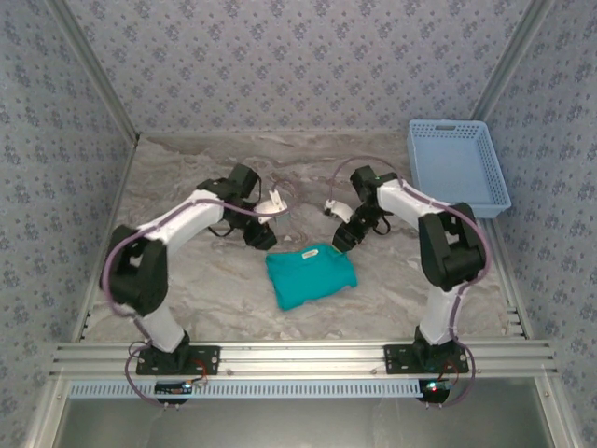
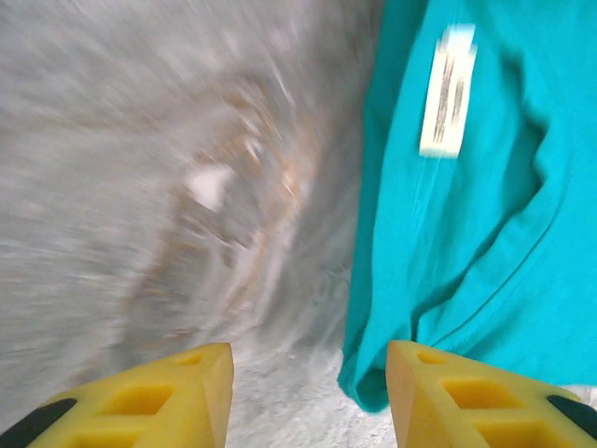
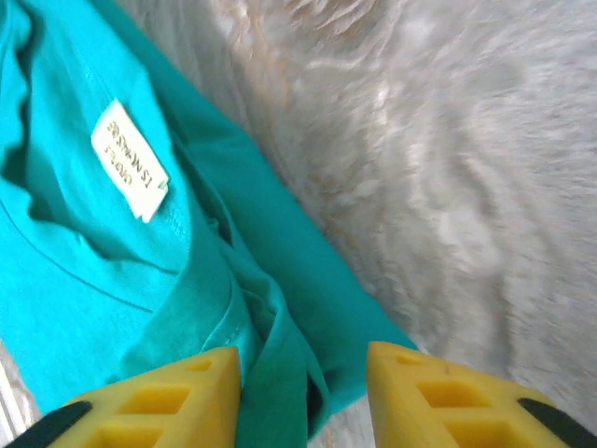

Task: Fold the inside-out t-shirt

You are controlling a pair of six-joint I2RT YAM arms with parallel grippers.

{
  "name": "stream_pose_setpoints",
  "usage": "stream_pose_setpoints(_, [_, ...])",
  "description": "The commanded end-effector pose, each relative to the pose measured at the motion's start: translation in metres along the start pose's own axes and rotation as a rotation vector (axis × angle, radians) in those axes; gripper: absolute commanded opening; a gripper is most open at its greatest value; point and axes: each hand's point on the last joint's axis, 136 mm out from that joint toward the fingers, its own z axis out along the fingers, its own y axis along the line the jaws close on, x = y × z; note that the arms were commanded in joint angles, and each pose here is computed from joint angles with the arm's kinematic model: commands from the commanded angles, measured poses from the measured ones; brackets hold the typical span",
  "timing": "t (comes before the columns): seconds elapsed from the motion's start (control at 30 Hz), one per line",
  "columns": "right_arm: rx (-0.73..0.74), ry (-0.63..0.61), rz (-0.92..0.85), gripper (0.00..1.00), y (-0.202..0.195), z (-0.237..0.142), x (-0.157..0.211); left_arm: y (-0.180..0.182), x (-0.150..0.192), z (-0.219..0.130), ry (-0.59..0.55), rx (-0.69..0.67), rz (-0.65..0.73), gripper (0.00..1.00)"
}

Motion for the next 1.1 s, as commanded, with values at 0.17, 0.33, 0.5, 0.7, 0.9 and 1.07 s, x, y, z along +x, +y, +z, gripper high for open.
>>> stream_pose_setpoints(0.17, [0.718,-0.305,0.097,1.00,-0.042,-0.088,-0.029,-0.046,-0.068,-0.066,-0.438,-0.100,-0.158,0.45])
stream_pose_setpoints(0.33, [0.832,-0.280,0.515,1.00,-0.018,-0.137,0.003,-0.085,-0.065,-0.032,-0.526,-0.034,-0.235,0.48])
stream_pose_setpoints(0.5, [0.261,-0.407,0.796,0.72,0.024,-0.107,0.000,-0.084,-0.035,0.011,-0.482,-0.098,-0.370,0.43])
stream_pose_setpoints(0.7, [0.079,-0.524,0.766,0.59,0.071,-0.078,-0.028,-0.076,0.001,0.046,-0.352,-0.157,-0.399,0.41])
stream_pose_setpoints(0.9, [0.003,-0.534,0.815,0.46,0.051,-0.023,-0.030,-0.067,0.022,0.065,-0.318,-0.218,-0.352,0.42])
stream_pose_setpoints(1.07, [0.059,-0.521,0.841,0.38,0.017,0.021,-0.008,-0.056,0.054,0.083,-0.253,-0.285,-0.376,0.45])
